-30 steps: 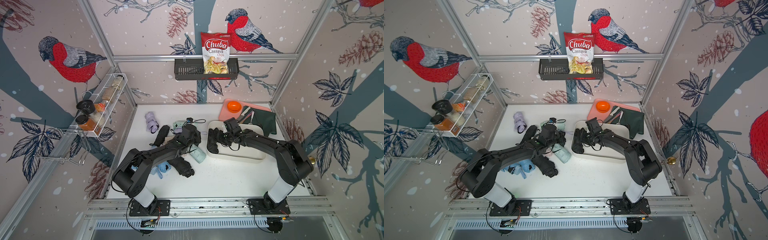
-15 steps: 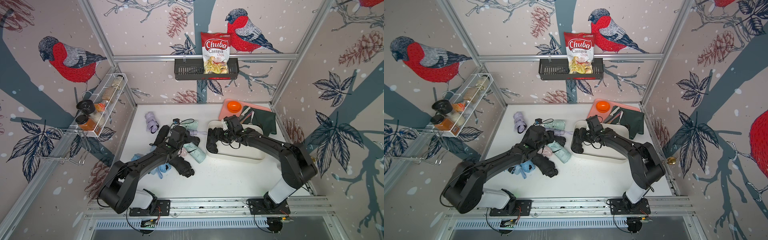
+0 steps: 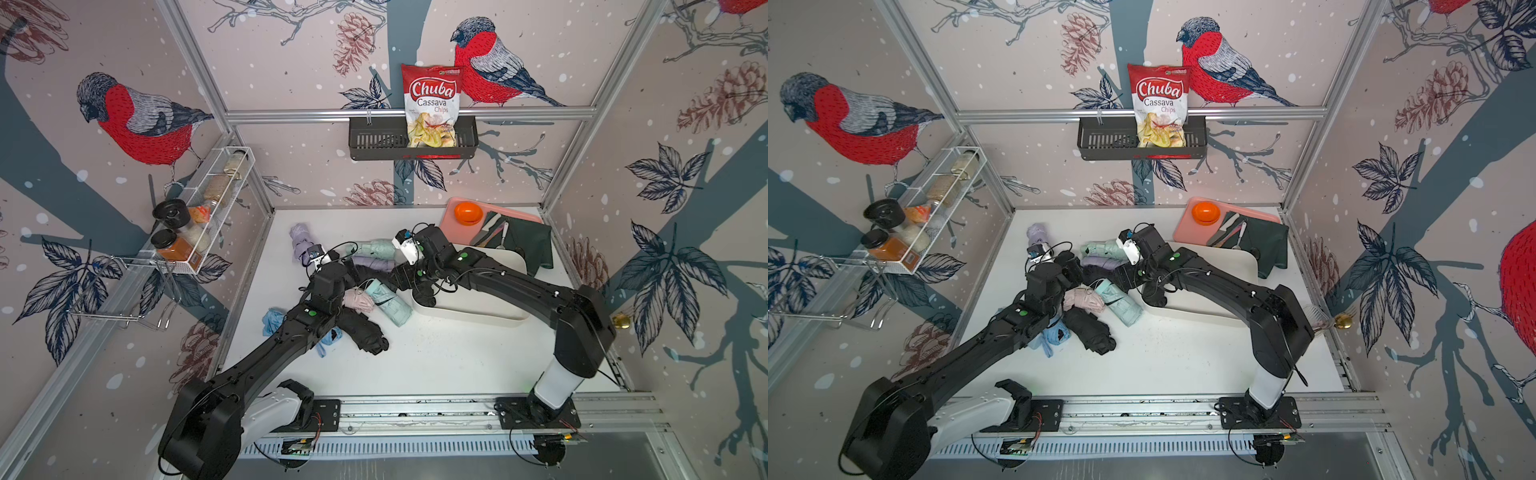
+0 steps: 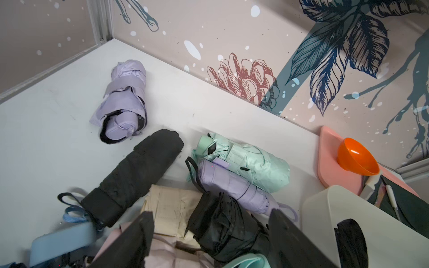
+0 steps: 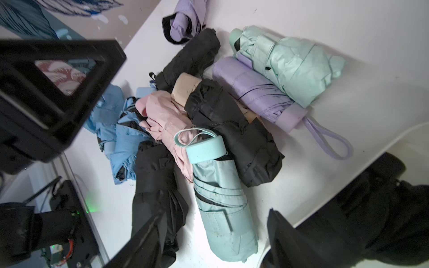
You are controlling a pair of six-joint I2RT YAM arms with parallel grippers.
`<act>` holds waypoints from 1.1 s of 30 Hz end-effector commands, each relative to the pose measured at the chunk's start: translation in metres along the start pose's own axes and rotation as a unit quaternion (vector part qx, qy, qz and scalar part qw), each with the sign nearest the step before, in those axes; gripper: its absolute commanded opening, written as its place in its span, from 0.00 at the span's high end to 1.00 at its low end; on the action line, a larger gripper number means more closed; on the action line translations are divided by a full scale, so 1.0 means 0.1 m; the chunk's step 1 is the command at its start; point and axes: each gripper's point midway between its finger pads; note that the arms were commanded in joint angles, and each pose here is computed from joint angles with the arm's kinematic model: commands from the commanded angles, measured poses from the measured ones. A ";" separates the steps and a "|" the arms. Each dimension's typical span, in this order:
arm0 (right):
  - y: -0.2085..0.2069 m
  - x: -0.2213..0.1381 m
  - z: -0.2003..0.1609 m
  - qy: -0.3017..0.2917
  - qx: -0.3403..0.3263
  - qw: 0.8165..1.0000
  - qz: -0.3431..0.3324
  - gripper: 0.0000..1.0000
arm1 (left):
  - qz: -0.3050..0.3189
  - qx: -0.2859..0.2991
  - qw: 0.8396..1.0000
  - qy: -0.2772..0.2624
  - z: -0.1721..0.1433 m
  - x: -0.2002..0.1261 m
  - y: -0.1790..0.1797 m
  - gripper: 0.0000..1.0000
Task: Put the umbrella into the storage box
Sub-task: Pick up the umbrella from the center of the board.
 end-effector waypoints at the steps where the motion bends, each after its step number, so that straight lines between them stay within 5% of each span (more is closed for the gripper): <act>1: 0.13 0.15 -0.15 0.046 -0.078 0.996 0.021 0.26 | 0.016 -0.003 1.000 -0.010 0.03 -0.02 0.09 0.18; 8: 0.20 0.44 -0.26 0.095 -0.140 0.985 0.030 0.23 | 0.017 -0.005 1.000 -0.010 0.03 -0.01 0.12 0.18; 33: 0.16 0.95 -0.59 0.153 -0.136 0.974 0.094 0.30 | 0.014 -0.005 1.000 0.000 -0.01 0.06 0.11 0.19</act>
Point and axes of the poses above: each gripper's point midway between its finger pads, its own x axis out along the fingers, its own y axis along the line the jaws close on, z = x × y, and after that the axes turned 14 degrees about -x, right-handed
